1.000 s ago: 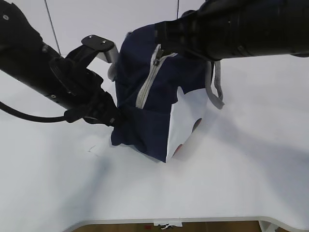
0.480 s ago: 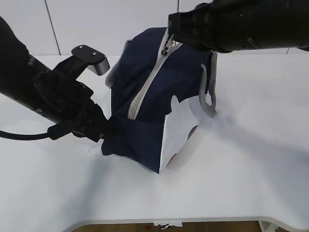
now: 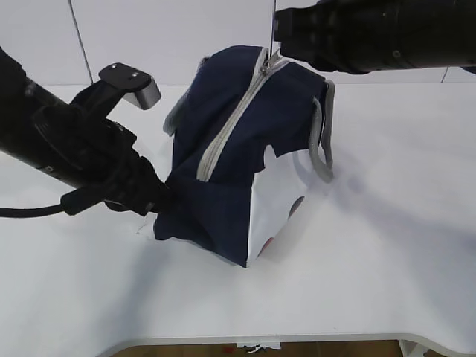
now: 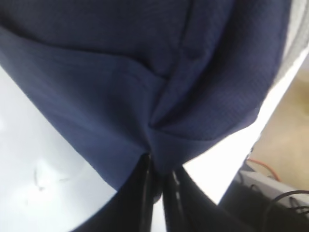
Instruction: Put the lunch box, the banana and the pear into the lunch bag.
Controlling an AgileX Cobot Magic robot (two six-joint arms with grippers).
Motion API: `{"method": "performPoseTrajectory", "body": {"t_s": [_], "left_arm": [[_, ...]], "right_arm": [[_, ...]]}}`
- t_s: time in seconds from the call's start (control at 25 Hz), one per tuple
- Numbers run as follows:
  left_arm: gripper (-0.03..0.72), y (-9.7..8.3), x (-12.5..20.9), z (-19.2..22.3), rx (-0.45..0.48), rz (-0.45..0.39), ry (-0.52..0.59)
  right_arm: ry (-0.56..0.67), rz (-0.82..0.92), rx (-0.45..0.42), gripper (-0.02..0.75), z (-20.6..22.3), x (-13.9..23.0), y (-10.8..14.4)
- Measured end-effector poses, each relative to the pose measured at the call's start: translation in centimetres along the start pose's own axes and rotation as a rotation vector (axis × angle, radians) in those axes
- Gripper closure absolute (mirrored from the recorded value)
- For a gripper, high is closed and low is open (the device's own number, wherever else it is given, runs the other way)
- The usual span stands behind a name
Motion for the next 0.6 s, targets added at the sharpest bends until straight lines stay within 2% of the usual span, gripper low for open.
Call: {"method": "performPoseTrajectory", "body": {"t_s": [0.08,0.16,0.2,0.28,0.4,0.44,0.6], "left_arm": [[0.675,-0.1,0.1,-0.1,0.007,0.001,0.008],[0.498,-0.8,-0.6,-0.8,0.047,-0.022,-0.015],[0.463,-1.0,-0.7,-1.1,0.057,-0.023,-0.02],[0.327,-1.5,-1.6,-2.0,0.074,-0.025,-0.059],[0.291,-1.8,-2.1,-2.6,0.087,-0.031,-0.089],[0.269,-2.3,-3.1,-3.1,0.12,-0.062,-0.134],[0.262,-2.7,-4.1,-3.6,0.157,-0.119,-0.198]], "right_arm": [[-0.001,0.012,-0.002,0.737,0.0,-0.1,0.0],[0.004,0.023,-0.005,0.737,0.0,0.0,0.1],[0.005,0.028,-0.006,0.737,0.0,0.0,0.1],[0.013,0.034,-0.007,0.737,0.0,0.1,0.1],[0.038,0.045,-0.011,0.737,0.0,0.3,0.1],[0.04,0.047,-0.012,0.737,0.0,0.3,0.1],[0.042,0.063,-0.015,0.737,0.0,0.3,0.2]]}}
Point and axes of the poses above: a point on each arm's last joint axis where the gripper is mounted, z pointing out along that axis toward the gripper, y along the wrist's bending axis when the last joint is at zero, x = y × z, the point moved 1 cm from there along z, pointing out along that axis toward the gripper, and after that the axes turned 12 degrees about -z, right-handed, at the moved point
